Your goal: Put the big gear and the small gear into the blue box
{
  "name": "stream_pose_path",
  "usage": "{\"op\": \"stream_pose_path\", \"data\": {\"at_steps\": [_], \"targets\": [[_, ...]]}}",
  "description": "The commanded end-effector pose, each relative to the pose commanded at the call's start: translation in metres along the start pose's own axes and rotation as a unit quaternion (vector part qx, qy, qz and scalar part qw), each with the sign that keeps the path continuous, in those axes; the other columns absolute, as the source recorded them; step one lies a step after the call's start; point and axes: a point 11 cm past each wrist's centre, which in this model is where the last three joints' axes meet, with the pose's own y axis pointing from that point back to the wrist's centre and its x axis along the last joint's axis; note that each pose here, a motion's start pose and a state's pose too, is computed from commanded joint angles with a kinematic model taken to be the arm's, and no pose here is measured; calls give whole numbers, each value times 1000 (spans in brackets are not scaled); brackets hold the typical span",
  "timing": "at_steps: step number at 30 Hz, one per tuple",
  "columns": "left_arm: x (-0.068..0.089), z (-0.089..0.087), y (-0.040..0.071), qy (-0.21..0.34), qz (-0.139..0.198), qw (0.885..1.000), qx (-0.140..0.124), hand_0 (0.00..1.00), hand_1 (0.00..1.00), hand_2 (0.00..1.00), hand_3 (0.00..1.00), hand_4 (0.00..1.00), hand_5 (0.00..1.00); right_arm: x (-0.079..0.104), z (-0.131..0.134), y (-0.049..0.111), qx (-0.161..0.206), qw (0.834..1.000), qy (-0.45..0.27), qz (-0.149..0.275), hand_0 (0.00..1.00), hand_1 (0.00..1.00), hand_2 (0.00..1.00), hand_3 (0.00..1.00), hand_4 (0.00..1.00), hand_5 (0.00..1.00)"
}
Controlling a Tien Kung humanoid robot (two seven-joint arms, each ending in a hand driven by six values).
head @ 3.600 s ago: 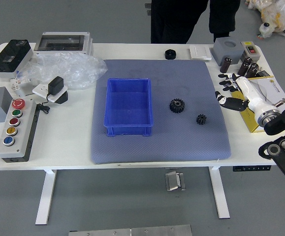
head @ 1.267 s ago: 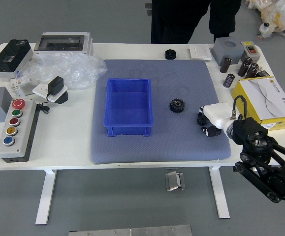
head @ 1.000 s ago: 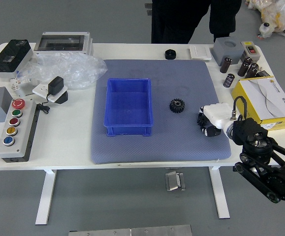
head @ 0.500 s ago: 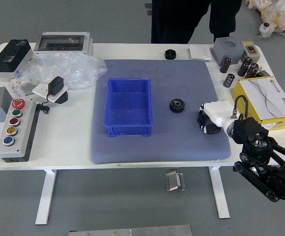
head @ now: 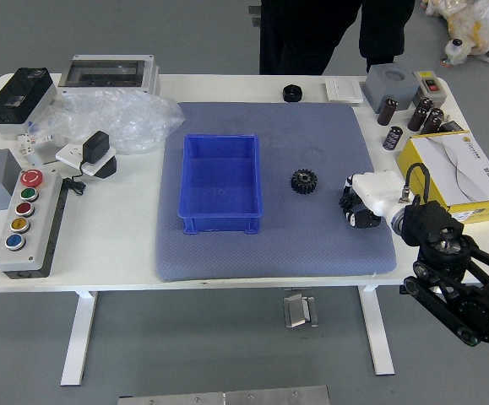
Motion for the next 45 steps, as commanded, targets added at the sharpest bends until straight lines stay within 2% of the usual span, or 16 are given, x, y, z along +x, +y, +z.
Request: {"op": "stream_pose_path", "data": {"at_steps": [4, 14, 25, 34, 45], "targets": [[0, 0, 0, 0, 0, 1000, 0, 849, 815, 795, 822, 669, 307, 5, 0, 0, 0, 1000, -4, 8, 548, 422, 458, 606, 548, 266], [0, 1, 0, 1, 0, 1000, -1, 849, 815, 795, 822, 669, 307, 30, 2, -1, -4, 999, -17, 40, 547, 414, 454, 599, 532, 278], [1, -1, 0, 0, -1, 1000, 1, 849, 815, 795, 822, 669, 307, 74, -13, -4, 12, 996, -26, 87, 560, 417, 454, 601, 504, 286], [1, -2, 0, -2, -1, 1000, 3, 849, 814, 795, 822, 669, 307, 103, -63, -9, 62, 991, -31, 114, 563, 416, 452, 601, 504, 285], [1, -1, 0, -12, -2, 1000, 5, 849, 815, 795, 822, 669, 308, 119, -147, -12, 137, 982, -47, 123, 567, 418, 452, 605, 506, 284]]}}
